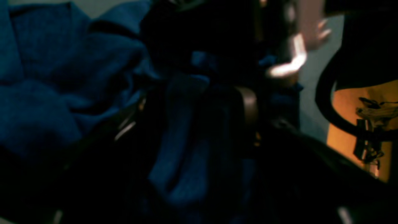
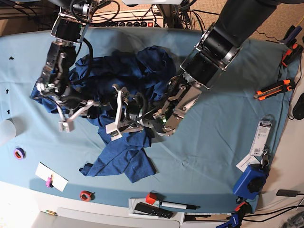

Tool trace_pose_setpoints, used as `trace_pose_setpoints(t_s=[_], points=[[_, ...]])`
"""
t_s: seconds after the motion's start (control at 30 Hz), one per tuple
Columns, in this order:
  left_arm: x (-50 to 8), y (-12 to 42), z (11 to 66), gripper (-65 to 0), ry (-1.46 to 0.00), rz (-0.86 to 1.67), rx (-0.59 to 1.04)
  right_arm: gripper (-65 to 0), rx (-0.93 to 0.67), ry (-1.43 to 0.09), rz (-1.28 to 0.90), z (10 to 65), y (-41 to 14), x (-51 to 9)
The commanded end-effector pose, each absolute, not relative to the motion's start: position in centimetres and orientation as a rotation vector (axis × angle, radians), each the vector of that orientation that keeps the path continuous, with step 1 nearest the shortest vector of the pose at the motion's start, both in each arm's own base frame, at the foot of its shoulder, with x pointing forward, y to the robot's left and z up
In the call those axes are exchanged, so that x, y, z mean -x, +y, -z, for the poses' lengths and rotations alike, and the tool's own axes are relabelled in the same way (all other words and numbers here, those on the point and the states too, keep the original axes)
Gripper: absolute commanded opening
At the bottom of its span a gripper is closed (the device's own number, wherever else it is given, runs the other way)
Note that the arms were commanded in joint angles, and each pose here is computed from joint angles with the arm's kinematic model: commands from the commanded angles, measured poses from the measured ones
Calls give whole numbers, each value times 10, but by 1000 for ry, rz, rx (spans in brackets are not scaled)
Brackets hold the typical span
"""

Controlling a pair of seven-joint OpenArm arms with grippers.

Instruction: Layout the t-shirt on the table in an organized manner, then fold the t-shirt properly

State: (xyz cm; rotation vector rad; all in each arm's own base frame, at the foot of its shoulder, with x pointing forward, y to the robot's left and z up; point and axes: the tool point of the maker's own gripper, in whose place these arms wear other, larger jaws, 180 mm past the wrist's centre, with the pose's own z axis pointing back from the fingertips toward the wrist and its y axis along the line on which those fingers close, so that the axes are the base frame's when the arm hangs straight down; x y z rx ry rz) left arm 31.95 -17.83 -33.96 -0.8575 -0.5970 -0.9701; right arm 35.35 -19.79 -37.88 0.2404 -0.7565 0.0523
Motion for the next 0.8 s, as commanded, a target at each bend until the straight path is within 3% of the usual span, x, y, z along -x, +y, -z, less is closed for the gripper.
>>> trace_pose_setpoints(t_s=[0.0, 0.13, 0.33, 0.53, 0.77], points=[[-330, -182, 320, -320, -653, 979, 879, -650, -217, -797, -66, 366, -201, -364], [-335, -166, 329, -320, -644, 970, 845, -650, -142, -800, -76, 359, -217, -366], [-343, -142, 342, -320, -632, 960, 790, -650, -2, -915, 7, 303, -270, -366], [-344, -137, 345, -320, -628, 956, 780, -650, 121, -1017, 120, 250, -318, -341], [-344, -134, 352, -320, -618, 947, 749, -650, 216, -1061, 274, 233, -374, -298]])
